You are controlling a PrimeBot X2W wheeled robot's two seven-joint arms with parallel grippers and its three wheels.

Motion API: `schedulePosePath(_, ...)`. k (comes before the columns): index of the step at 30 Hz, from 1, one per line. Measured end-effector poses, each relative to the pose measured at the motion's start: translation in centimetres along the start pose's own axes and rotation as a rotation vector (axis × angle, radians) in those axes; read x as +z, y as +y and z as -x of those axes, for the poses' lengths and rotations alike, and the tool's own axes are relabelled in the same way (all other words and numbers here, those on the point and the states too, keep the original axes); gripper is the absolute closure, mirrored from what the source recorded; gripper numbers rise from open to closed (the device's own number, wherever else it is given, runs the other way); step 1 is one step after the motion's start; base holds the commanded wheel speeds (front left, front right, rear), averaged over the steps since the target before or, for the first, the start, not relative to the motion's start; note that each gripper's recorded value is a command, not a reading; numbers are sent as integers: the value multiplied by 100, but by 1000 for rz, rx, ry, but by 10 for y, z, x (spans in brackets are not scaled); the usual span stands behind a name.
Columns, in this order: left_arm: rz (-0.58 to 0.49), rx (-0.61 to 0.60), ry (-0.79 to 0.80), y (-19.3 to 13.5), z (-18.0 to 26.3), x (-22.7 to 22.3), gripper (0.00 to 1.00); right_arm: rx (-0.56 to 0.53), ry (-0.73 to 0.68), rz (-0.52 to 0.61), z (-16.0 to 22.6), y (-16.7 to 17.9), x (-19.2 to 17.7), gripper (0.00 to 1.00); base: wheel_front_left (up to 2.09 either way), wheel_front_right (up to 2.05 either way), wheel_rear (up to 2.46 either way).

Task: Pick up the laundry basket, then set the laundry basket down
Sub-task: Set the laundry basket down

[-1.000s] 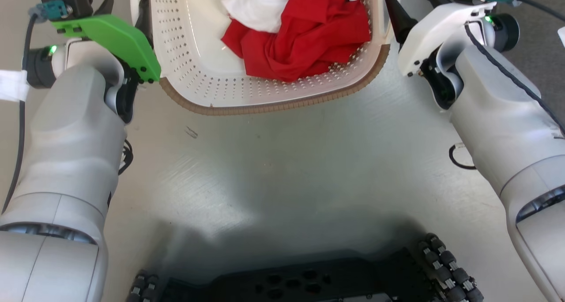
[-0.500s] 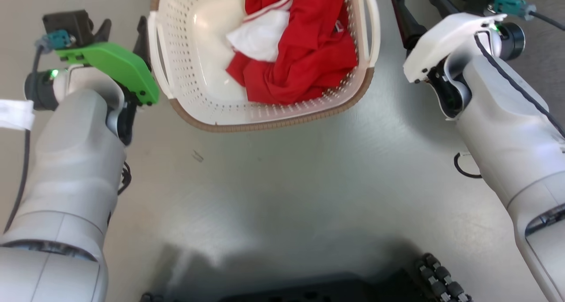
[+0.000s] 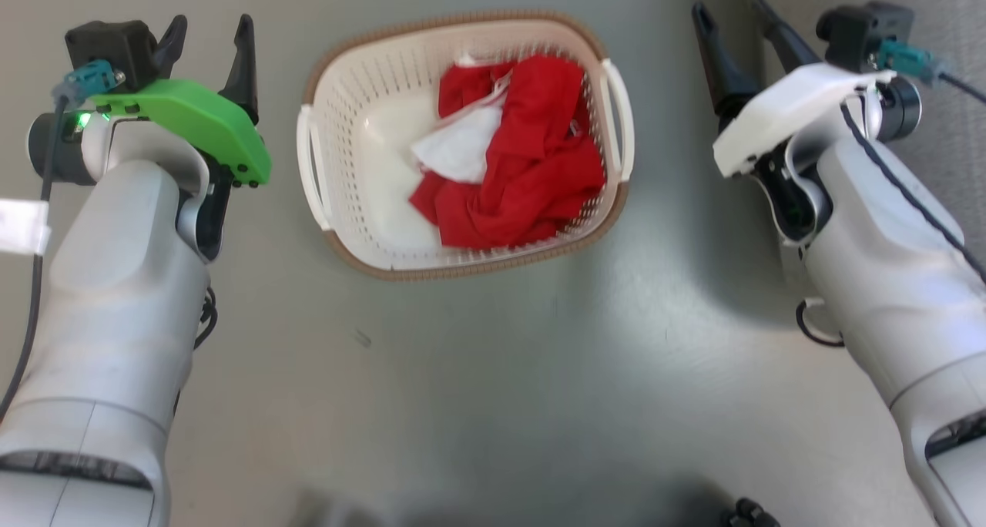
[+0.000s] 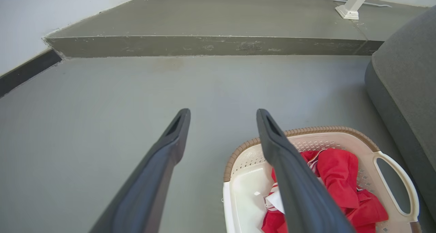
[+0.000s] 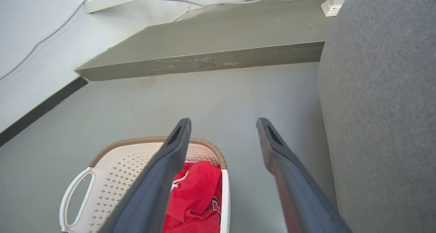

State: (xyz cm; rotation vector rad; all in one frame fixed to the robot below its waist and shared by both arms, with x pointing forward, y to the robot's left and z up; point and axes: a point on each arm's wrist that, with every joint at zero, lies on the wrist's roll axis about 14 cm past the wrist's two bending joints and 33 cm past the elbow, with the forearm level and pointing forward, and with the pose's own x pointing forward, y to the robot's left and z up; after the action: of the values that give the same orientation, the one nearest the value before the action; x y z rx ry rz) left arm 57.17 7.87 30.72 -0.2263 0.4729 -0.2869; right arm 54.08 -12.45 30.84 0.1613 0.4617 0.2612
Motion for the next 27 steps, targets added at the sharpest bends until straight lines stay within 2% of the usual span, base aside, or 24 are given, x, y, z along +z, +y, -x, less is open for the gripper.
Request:
schedulePosePath(6,-51,-8,-107,-11,22,39,0,3,-87,16,23,9,31,0,0,0,0)
schedulePosePath(16,-90,-13,-301,-36,68,99,0,-52,-300,59,70,10,103,0,0,0,0)
schedulePosePath(21,-104,-13,-395,-48,95,125,0,-77,-373,74,96,13,123,0,0,0,0)
schedulePosePath(27,-124,-9,-480,-60,128,142,0,-85,-417,92,125,19,130,0,0,0,0)
